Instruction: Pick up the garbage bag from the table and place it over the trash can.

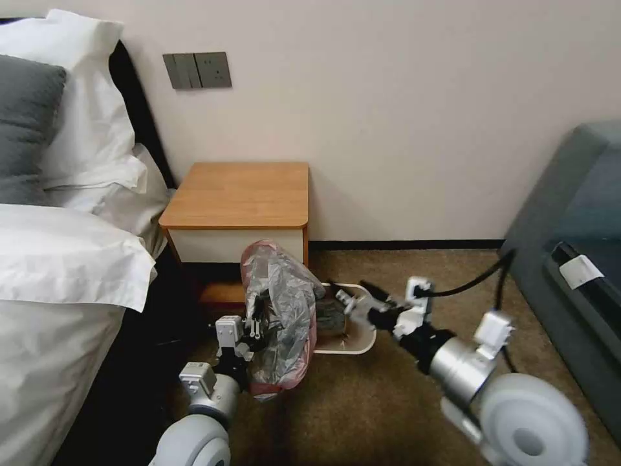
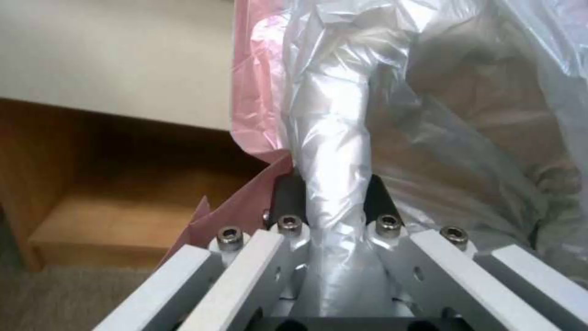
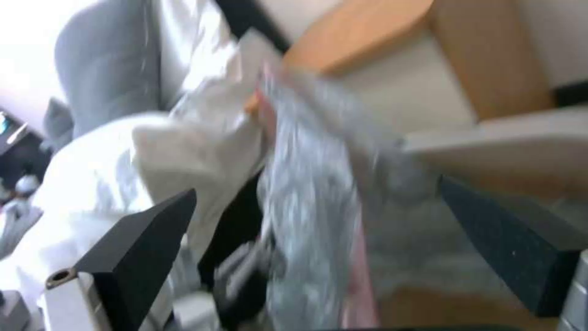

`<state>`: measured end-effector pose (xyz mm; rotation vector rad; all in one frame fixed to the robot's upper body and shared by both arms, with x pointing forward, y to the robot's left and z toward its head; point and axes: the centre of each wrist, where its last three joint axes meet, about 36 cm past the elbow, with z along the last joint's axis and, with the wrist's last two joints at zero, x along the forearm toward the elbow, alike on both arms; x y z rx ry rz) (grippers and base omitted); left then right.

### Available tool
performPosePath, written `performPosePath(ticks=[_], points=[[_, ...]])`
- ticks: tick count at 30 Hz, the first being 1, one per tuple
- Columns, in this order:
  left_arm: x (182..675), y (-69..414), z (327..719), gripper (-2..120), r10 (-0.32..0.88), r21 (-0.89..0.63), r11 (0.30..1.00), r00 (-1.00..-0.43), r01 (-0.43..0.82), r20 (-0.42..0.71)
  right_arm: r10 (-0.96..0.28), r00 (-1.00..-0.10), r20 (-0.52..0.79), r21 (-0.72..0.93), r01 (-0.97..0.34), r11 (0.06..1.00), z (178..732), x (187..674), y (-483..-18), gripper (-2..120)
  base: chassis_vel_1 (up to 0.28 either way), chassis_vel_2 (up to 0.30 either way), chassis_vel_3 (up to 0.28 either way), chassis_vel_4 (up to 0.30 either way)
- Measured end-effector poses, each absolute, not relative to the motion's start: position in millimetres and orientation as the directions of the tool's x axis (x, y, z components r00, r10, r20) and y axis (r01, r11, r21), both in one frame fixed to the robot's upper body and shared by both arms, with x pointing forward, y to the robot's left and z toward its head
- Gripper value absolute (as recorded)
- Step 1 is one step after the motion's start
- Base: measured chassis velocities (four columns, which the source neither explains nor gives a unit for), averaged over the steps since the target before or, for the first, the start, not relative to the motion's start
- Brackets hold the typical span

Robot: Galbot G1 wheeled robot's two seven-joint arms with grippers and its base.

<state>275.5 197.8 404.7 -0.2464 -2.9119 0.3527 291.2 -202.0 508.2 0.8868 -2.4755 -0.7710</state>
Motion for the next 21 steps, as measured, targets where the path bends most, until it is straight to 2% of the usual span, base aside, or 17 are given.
performPosePath(ticks=[8, 19, 21], points=[[276, 201, 410, 5, 0.227, -0.259, 0.948, -0.963, 0.184, 0.146, -0.750, -0.635, 0.184, 0.653, -0.492, 0.576, 476, 297, -184, 100, 0.000, 0.000, 0.000, 0.000], [274, 203, 411, 5, 0.248, -0.266, 0.941, -0.960, 0.208, 0.128, -0.764, -0.621, 0.178, 0.667, -0.494, 0.557, 463, 310, -176, 100, 0.000, 0.000, 0.000, 0.000], [274, 204, 411, 5, 0.246, -0.264, 0.942, -0.961, 0.206, 0.127, -0.768, -0.617, 0.172, 0.672, -0.496, 0.549, 463, 311, -174, 95, 0.000, 0.000, 0.000, 0.000]])
